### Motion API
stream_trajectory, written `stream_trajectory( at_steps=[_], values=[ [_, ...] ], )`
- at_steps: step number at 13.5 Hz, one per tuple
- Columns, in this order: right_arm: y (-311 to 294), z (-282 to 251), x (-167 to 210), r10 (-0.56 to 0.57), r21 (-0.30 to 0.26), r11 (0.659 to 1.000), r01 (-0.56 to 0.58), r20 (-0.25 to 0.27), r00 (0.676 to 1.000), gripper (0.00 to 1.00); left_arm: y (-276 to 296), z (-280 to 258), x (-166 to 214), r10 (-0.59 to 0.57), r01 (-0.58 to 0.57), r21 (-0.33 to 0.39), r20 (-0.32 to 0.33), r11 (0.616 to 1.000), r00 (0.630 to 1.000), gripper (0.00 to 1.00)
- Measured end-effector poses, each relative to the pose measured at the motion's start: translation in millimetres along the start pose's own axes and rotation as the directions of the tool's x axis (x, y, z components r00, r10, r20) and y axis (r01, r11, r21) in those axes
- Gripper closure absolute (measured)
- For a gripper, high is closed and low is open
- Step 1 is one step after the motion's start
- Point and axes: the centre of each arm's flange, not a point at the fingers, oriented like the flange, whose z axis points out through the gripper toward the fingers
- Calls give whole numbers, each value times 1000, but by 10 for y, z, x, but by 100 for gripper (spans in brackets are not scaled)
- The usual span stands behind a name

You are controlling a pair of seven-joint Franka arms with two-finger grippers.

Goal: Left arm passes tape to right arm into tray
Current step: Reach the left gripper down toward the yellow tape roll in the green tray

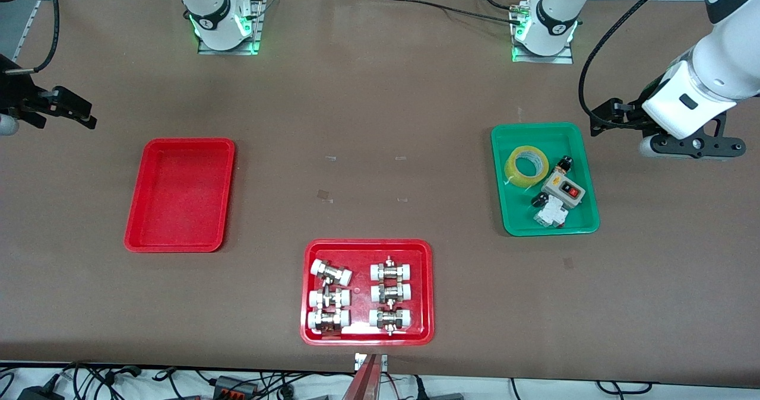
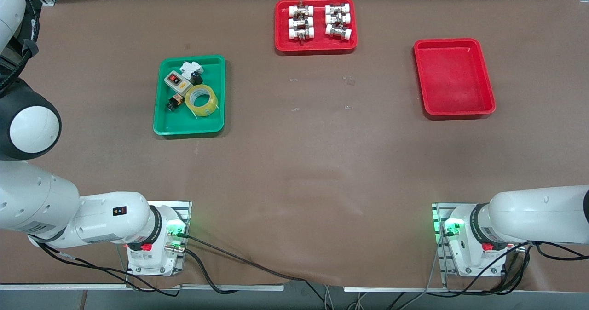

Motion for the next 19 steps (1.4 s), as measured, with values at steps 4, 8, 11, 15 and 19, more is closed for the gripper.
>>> stream_trajectory(
  at_steps=[4,8,11,15,19],
  values=[
    [-1,19,-7,0,0,1000,0,6,1000,0,0,0,0,0,0,0,0,1000,1000,0],
    [-1,20,-7,0,0,1000,0,7,1000,0,0,22,11,0,0,-1,4,1000,1000,0],
    [-2,20,-7,-1,0,1000,1,7,1000,0,-7,179,92,2,-2,-5,33,1000,999,0],
    [-3,20,-7,-1,0,1000,1,7,1000,0,-91,876,479,-3,7,-34,105,999,994,0],
    [-3,27,-5,-1,0,1000,1,8,1000,0,-167,1845,773,2,-1,-4,107,1000,994,0]
  ],
)
